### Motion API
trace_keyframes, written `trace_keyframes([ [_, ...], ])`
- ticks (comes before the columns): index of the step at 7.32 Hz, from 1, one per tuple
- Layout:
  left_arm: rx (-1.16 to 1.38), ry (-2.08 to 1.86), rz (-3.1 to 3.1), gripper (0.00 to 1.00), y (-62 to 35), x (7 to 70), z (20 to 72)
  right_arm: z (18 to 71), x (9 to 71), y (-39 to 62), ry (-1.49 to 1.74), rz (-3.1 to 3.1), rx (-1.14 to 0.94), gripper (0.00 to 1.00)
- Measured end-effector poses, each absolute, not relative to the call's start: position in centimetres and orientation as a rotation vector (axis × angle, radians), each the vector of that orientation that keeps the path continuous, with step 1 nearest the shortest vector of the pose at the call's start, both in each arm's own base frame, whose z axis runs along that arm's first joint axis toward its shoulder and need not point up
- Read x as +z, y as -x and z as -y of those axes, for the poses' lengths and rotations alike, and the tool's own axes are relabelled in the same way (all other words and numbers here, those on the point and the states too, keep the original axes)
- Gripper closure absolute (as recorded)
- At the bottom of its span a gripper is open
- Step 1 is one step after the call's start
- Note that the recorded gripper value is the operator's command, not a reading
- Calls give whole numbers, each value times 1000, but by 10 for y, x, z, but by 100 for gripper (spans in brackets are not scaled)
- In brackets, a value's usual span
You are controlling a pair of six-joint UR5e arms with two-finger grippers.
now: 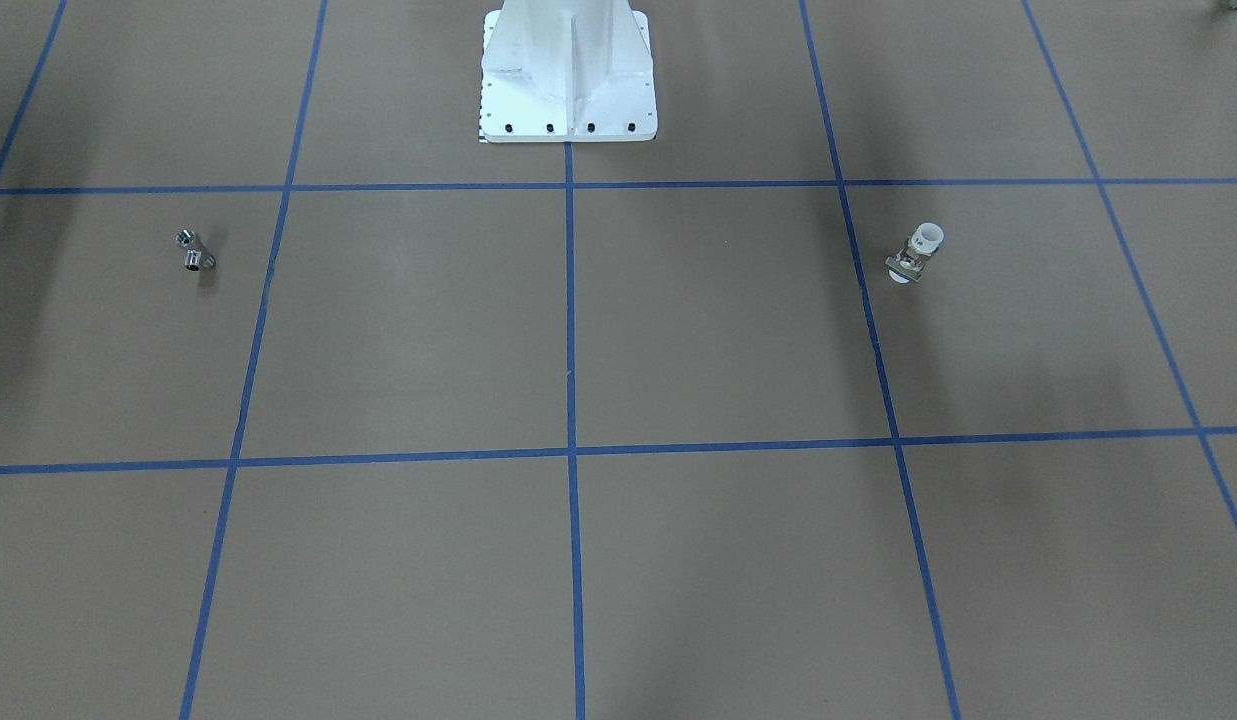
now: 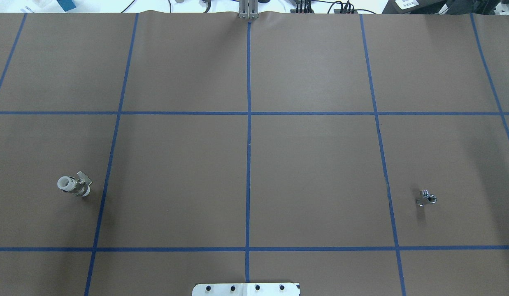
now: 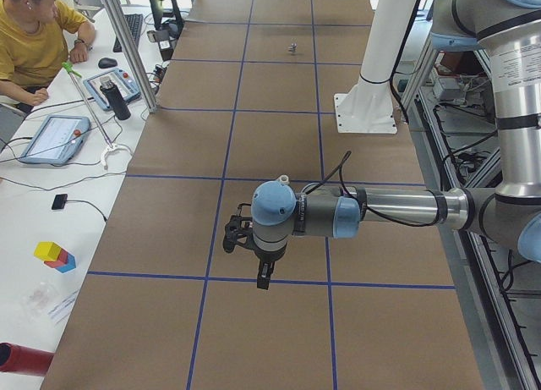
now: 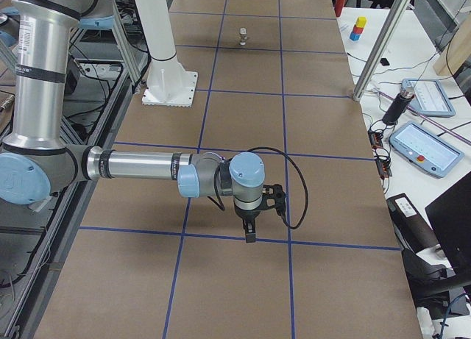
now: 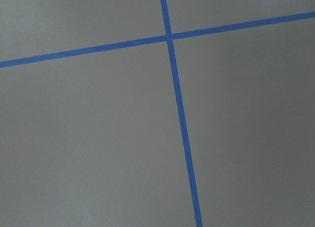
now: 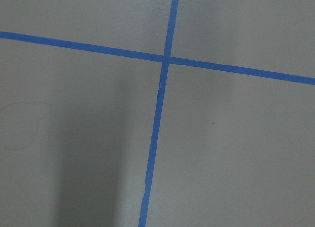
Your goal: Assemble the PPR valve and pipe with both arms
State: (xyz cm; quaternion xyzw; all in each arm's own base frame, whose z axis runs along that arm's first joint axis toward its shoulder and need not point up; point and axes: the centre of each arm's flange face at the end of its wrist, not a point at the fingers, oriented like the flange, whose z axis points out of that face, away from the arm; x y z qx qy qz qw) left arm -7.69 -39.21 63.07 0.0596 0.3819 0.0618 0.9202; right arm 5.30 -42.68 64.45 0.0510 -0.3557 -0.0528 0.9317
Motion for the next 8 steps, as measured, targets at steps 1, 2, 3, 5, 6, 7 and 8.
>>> trace_keyframes([
  [1, 127, -123, -784, 0, 77, 631, 392, 427, 645, -53, -104, 727, -108, 0],
  [2, 127, -122, -782, 0, 77, 631, 392, 427, 645, -53, -103, 727, -108, 0],
  [3, 126, -121, -784, 0, 77, 631, 391, 427, 645, -53, -103, 728, -107, 0],
  [5, 130, -128, -785, 0, 76, 627, 392, 428, 643, -53, -112, 725, -112, 0],
  [6, 133, -137, -786, 0, 76, 624, 395, 431, 638, -53, -135, 725, -121, 0],
  [7, 144, -166, -785, 0, 76, 619, 398, 434, 633, -53, -165, 723, -132, 0],
  [8, 167, -222, -780, 0, 75, 612, 403, 438, 627, -53, -196, 722, -142, 0],
])
